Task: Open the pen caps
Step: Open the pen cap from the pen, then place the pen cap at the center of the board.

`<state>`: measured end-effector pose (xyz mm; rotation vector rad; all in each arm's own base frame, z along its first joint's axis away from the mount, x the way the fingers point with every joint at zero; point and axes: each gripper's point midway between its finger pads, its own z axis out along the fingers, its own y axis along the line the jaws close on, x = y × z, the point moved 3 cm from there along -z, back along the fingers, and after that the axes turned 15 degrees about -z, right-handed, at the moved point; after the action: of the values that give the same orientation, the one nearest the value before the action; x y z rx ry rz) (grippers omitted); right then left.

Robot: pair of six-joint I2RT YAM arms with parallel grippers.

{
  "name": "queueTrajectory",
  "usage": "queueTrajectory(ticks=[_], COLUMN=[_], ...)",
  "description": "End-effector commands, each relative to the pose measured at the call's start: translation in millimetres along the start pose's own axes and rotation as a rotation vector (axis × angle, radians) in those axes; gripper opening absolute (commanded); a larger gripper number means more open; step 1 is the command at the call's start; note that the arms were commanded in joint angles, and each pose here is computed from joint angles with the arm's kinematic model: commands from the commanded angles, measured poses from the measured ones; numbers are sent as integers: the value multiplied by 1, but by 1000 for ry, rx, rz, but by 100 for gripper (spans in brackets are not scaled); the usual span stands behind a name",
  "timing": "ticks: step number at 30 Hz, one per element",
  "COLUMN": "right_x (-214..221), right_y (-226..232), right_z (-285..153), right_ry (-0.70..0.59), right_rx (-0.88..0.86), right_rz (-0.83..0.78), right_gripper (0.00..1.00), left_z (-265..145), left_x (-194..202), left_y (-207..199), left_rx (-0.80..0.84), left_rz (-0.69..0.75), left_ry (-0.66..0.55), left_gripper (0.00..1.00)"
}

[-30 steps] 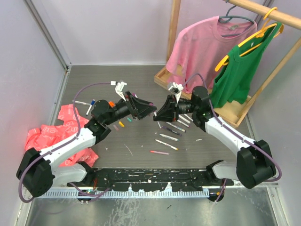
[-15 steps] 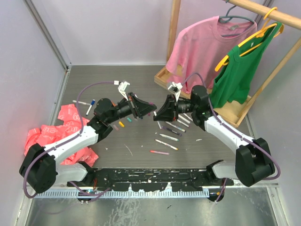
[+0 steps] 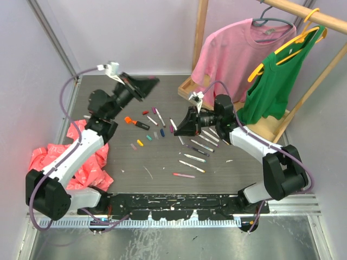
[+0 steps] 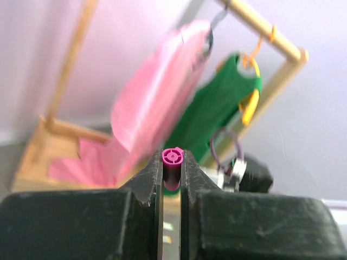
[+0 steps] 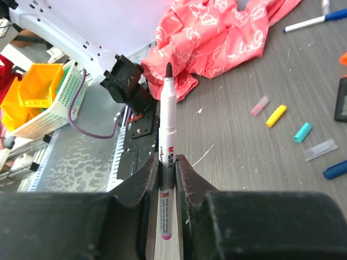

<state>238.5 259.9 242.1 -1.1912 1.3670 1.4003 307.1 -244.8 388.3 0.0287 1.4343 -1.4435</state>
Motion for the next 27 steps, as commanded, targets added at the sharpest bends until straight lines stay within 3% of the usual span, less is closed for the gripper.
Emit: queueTrajectory(ticks=[1,8,17,22,27], right_x=[4,5,-2,-4,-4], right_y=[3,-7,-21,-24,-25], right_z=[2,-1,-13,-19,-21], right_ry=[15,77,122,118,117], right_rx=[-50,10,148,169,176], right_rz=[8,-58,-142,-147,-151], right_gripper=[1,1,1,1,1], left_z=[11,15,28,32,14], left_x=[-74,-62,-2,35,54], left_y=[-17,43,148,219,276], left_rx=[42,-93,-354,-638,-1046], left_rz=[38,-108,-311,-445,-484], left_ry=[-249,-218,-27,95,158], left_gripper=[0,0,0,0,0])
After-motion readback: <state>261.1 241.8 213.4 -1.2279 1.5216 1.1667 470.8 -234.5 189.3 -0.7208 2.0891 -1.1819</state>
